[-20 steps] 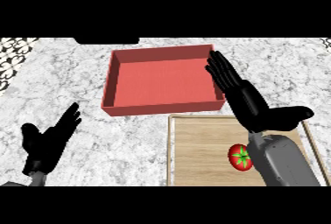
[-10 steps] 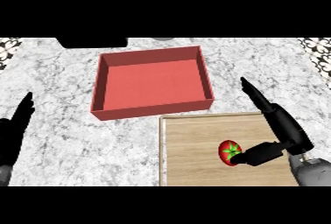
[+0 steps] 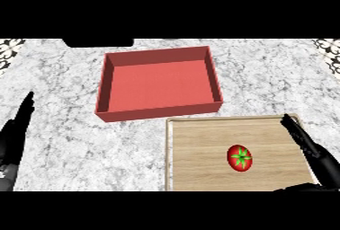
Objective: Pick the tomato from the tray and place it in the cardboard box
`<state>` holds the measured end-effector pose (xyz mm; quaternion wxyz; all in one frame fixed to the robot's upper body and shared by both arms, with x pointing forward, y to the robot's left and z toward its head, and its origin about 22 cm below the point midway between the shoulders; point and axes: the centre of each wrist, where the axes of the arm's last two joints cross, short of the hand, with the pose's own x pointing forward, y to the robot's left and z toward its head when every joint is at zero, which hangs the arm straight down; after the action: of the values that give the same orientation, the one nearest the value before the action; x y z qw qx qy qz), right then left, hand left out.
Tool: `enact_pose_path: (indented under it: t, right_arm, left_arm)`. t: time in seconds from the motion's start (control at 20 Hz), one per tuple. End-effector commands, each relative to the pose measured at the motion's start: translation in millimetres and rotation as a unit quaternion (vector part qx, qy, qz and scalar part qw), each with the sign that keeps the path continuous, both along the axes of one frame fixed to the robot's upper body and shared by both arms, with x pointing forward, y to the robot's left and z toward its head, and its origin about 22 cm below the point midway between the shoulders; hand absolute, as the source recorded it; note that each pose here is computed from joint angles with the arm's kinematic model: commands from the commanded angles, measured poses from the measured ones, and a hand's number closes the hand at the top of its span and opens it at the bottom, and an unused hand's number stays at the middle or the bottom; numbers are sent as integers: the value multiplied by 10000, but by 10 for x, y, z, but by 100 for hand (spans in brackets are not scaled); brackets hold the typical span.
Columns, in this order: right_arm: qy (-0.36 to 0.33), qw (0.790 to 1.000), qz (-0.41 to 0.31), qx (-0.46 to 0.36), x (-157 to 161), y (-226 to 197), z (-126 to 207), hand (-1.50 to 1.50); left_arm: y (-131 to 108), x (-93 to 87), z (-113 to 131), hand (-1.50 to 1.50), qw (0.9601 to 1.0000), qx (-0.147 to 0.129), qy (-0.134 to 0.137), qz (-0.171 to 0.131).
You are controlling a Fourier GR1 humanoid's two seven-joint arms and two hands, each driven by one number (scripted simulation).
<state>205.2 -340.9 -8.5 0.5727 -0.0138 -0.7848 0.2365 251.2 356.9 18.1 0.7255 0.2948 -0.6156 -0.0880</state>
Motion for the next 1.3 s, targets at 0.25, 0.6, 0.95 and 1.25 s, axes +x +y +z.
enact_pose_path:
  t: [0.25, 0.6, 0.95, 1.25]
  right_arm:
    - [133, 9650, 353, -2594, 179, -331, 697, -150]
    - [802, 9126, 922, -3901, 383, 112, 955, -150]
    - [1465, 8917, 1264, -4092, 535, 415, 954, -150]
    - [1397, 8828, 1177, -4328, 642, 655, 784, -150]
  left_arm:
    - [38, 100, 146, 0, 9999, 96, -24, -37]
    - [14, 180, -3, 0, 9999, 103, -47, -81]
    - [-118, 197, 70, 0, 10000, 0, -29, -74]
    - [68, 169, 38, 0, 10000, -41, 33, -56]
